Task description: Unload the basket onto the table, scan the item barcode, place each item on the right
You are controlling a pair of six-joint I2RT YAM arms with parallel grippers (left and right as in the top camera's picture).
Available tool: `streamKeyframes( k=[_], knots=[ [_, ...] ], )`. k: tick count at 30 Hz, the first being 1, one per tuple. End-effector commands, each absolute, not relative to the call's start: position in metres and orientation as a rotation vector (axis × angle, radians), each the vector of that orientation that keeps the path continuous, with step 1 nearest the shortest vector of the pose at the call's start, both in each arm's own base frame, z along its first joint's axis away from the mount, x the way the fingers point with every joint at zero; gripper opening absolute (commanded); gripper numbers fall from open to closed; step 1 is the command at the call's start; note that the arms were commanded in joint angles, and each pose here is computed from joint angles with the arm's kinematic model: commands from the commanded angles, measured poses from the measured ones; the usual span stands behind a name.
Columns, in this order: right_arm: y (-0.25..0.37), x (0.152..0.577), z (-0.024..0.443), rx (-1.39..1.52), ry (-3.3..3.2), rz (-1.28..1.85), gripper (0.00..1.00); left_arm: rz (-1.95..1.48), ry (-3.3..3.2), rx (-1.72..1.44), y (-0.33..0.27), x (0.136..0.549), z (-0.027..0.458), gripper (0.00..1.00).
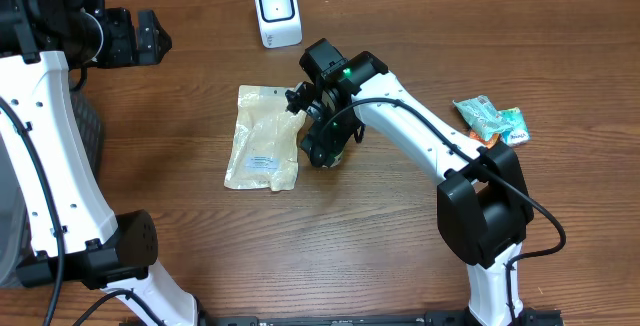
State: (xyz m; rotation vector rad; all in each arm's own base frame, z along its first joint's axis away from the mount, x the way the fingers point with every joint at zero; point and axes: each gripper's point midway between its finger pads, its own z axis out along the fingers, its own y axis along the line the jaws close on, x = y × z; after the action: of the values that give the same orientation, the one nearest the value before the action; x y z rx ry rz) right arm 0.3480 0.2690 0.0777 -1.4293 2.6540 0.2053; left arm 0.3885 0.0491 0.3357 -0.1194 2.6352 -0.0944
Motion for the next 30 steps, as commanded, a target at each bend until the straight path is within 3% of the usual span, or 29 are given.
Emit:
streamKeyframes(
  k=[1,15,19,24,30],
  knots=[
    [0.27,0.349,0.077,-1.426,2.647,0.226,0.99,-0.084,2.642,-0.108,0.052,0.389,0.333,1.0],
    [0.262,0.346,0.061,-1.456,2.655,0.188,1.0,-0.085,2.642,-0.108,0.052,0.389,0.333,1.0],
    [0.261,0.35,0.061,-1.45,2.646,0.159,0.91,-0.085,2.643,-0.107,0.051,0.389,0.333,1.0],
    [0.262,0.352,0.062,-1.427,2.644,0.162,0.63,-0.084,2.643,-0.108,0.052,0.389,0.333,1.0],
    [0.262,0.355,0.063,-1.358,2.672,0.148,0.49,-0.085,2.643,-0.108,0.052,0.389,0.333,0.99]
  ],
)
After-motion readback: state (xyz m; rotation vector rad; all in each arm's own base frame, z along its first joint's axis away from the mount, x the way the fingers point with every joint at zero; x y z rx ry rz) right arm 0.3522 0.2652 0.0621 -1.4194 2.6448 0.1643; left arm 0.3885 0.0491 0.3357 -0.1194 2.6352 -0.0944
